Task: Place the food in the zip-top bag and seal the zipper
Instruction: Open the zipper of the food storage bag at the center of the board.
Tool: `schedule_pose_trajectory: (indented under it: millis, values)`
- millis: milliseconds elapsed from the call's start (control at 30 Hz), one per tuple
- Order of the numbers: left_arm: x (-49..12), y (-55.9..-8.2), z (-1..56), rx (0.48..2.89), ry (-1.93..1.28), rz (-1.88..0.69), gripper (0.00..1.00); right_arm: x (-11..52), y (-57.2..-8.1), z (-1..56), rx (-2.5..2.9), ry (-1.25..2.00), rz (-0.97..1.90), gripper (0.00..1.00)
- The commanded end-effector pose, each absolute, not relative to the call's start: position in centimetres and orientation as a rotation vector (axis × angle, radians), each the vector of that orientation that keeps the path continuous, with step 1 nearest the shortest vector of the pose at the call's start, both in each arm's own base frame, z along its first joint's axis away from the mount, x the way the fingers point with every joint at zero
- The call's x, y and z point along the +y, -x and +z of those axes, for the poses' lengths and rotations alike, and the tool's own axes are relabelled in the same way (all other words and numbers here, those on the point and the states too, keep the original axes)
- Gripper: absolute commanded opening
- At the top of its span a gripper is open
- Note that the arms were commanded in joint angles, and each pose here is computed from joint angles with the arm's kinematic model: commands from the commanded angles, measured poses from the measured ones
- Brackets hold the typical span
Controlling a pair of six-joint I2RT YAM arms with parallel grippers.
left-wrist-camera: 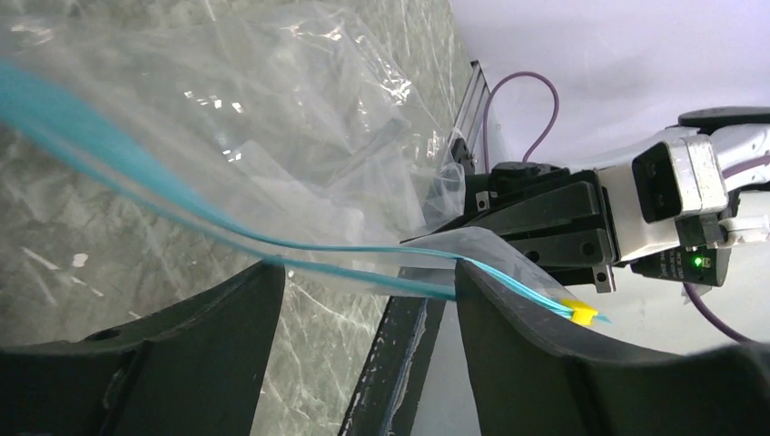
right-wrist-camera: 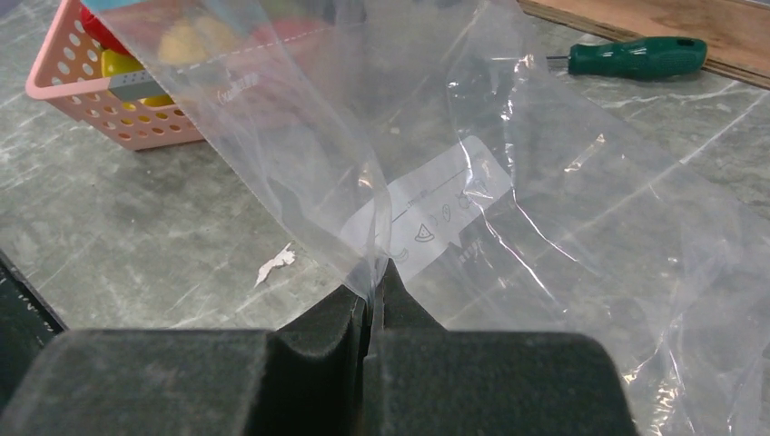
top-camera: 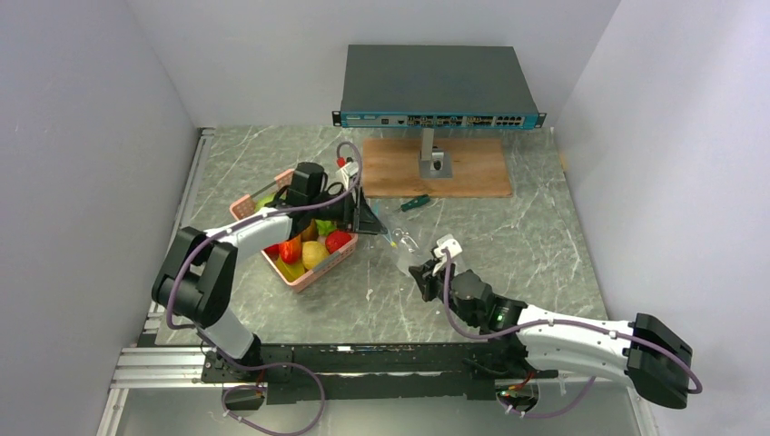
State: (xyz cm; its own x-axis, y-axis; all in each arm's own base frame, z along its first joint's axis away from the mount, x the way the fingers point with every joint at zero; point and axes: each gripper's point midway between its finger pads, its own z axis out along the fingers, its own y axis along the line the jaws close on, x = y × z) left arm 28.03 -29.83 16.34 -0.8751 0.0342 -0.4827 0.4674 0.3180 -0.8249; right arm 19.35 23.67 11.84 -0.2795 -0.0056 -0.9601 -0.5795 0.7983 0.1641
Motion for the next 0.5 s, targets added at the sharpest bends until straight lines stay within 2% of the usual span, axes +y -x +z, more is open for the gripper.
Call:
schedule_pose_trajectory:
  millis: [0, 100, 233, 300, 400, 467]
  values:
    - [-31.2, -26.9, 17.4, 2.175, -0.564, -1.602, 0.67, 25.4, -19.5, 14.8, 1.712, 0.396, 0.705, 0.00]
    - [-31.1, -26.9, 17.5, 2.180, -0.581, -1.573, 0.46, 25.6, -19.3, 14.7, 1.716, 0.400, 0.719, 0.00]
    - [-30.8, -27.0, 18.8, 2.120, -0.619, -1.505, 0.26, 25.3, -19.1, 14.2, 1.772, 0.392, 0.704, 0.02]
    - [-30.6, -27.2, 19.4, 2.095, -0.631, -1.469, 0.17, 25.0, -18.8, 13.9, 1.813, 0.391, 0.700, 0.15]
    - [-30.2, -27.3, 20.1, 2.062, -0.635, -1.424, 0.01, 24.3, -18.3, 13.4, 1.901, 0.322, 0.703, 0.44]
    - [-30.0, -27.5, 20.3, 2.048, -0.636, -1.387, 0.00, 24.0, -18.1, 14.1, 1.952, 0.278, 0.703, 0.56]
